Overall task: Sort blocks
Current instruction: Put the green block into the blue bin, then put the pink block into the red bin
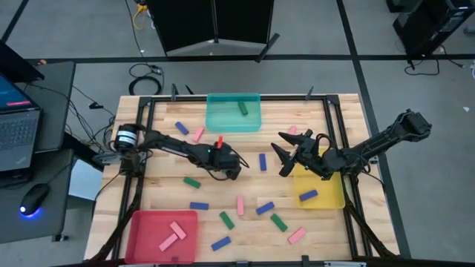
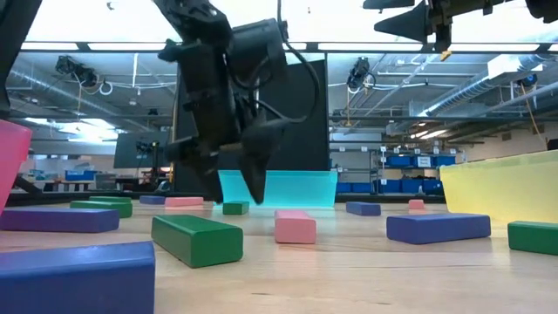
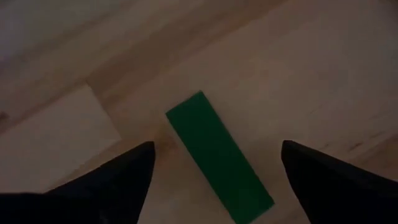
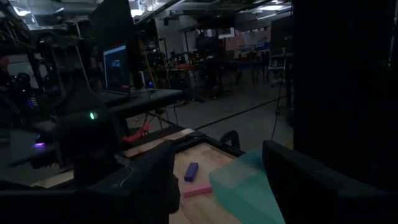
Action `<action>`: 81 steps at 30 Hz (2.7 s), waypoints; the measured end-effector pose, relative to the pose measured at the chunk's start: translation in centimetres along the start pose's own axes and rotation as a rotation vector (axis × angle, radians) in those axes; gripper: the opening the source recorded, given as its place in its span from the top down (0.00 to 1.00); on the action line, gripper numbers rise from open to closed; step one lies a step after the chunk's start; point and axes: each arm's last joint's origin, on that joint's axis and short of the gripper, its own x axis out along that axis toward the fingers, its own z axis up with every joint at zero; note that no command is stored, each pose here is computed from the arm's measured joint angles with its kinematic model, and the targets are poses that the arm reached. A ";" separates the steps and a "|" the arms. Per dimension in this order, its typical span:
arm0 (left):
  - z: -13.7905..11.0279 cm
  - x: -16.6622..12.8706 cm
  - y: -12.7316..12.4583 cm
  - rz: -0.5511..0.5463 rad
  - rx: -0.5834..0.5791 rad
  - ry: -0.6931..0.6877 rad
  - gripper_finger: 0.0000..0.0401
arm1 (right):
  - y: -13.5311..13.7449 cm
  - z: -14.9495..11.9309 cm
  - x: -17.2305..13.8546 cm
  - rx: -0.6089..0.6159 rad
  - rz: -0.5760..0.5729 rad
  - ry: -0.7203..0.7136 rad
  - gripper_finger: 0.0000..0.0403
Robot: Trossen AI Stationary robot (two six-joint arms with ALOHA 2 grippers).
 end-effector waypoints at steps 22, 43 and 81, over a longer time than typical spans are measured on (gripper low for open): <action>-0.5 2.0 -0.4 0.004 0.065 0.013 0.74 | 0.0 0.3 0.0 0.002 -0.008 -0.018 0.39; 12.5 -4.1 1.9 0.026 0.079 -0.359 0.74 | -2.0 0.5 0.9 -0.046 -0.433 -0.039 0.40; 16.8 -13.7 9.4 -0.113 0.089 -0.495 0.21 | -15.9 -4.5 9.1 0.277 -0.640 0.933 0.39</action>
